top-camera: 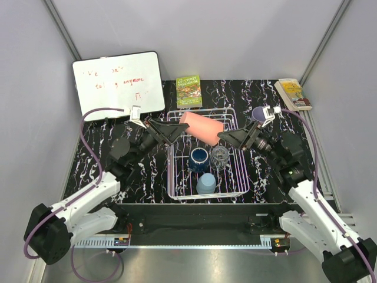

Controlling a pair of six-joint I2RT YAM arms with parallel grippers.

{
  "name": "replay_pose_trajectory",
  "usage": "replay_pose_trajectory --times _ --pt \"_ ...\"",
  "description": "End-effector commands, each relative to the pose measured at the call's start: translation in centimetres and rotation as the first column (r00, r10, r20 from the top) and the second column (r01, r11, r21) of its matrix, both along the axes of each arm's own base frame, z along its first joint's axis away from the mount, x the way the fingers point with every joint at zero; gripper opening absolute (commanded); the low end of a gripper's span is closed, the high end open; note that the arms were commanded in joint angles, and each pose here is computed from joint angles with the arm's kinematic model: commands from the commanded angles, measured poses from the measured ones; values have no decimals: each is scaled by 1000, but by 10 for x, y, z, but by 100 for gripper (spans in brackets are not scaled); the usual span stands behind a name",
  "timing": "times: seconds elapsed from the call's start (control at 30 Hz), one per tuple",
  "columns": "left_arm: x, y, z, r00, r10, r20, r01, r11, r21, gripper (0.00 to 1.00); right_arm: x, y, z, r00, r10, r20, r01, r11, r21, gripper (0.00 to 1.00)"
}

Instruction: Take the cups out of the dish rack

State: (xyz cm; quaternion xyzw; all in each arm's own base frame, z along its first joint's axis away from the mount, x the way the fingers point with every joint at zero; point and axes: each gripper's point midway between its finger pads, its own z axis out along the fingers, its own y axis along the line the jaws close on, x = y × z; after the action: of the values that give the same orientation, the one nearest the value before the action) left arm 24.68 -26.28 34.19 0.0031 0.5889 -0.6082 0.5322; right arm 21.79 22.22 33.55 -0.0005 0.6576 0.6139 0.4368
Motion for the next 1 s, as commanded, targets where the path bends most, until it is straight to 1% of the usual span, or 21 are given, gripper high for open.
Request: replay_pose_trajectory --times 0.0,0.13,0.17,0.2,0.27,0.3,0.4,0.5,0.53,0.6,0.63,0.67,0.73,0.77,0.83,0.87,0.93,0.97 --pt "-13 3 45 994 -40 105 54 990 -128 0 -2 8 17 997 52 56 -54 998 41 83" --pt "-17 -3 39 993 -65 95 77 989 -123 0 2 15 24 994 78 75 -83 995 60 81" --pt "-18 -6 34 994 -74 84 83 990 -113 0 1 18 27 993 86 86 -91 994 59 80" --pt "-17 -8 30 994 -76 75 84 991 -107 0 2 20 32 991 90 96 -95 994 58 76" --pt "-18 -11 22 995 -83 59 89 991 -100 0 2 24 40 988 99 117 -106 993 55 67" --pt "-17 -13 17 995 -89 48 93 991 -94 0 5 27 38 988 106 111 -112 992 49 55" --pt "-15 -18 3 995 -99 17 100 992 -81 0 7 35 41 986 123 114 -128 991 43 45" --pt "-13 -21 -7 995 -104 -6 104 992 -67 0 8 43 39 984 143 107 -148 988 34 39" --pt "-13 -22 -9 994 -107 -11 106 992 -63 0 8 44 37 984 143 105 -146 989 29 30" --pt "-12 -22 -16 995 -99 -23 98 995 -35 0 11 43 30 990 123 76 -124 992 11 20" --pt "-11 -22 -16 995 -94 -24 93 995 -23 0 13 41 28 991 109 83 -109 994 -4 8" --pt "-7 -22 -25 995 -79 -61 79 997 11 0 13 40 21 994 96 52 -95 995 -29 2" --pt "-5 -20 -23 997 -53 -52 56 997 51 0 16 33 17 996 48 70 -42 995 -88 0" --pt "-3 -20 -34 995 -38 -90 46 994 96 7 16 30 10 999 33 35 -28 992 -124 0" --pt "-2 -16 -34 997 -15 -69 25 990 139 22 17 20 10 998 -21 63 31 985 -172 0" --pt "0 -14 -37 996 2 -85 12 987 163 41 16 16 5 998 -36 41 44 979 -201 0" --pt "0 -9 -35 997 23 -72 -10 984 180 69 18 6 5 994 -93 53 103 966 -239 0" --pt "3 -5 -39 995 46 -88 -28 981 193 86 21 -2 3 990 -140 35 144 953 -266 0"
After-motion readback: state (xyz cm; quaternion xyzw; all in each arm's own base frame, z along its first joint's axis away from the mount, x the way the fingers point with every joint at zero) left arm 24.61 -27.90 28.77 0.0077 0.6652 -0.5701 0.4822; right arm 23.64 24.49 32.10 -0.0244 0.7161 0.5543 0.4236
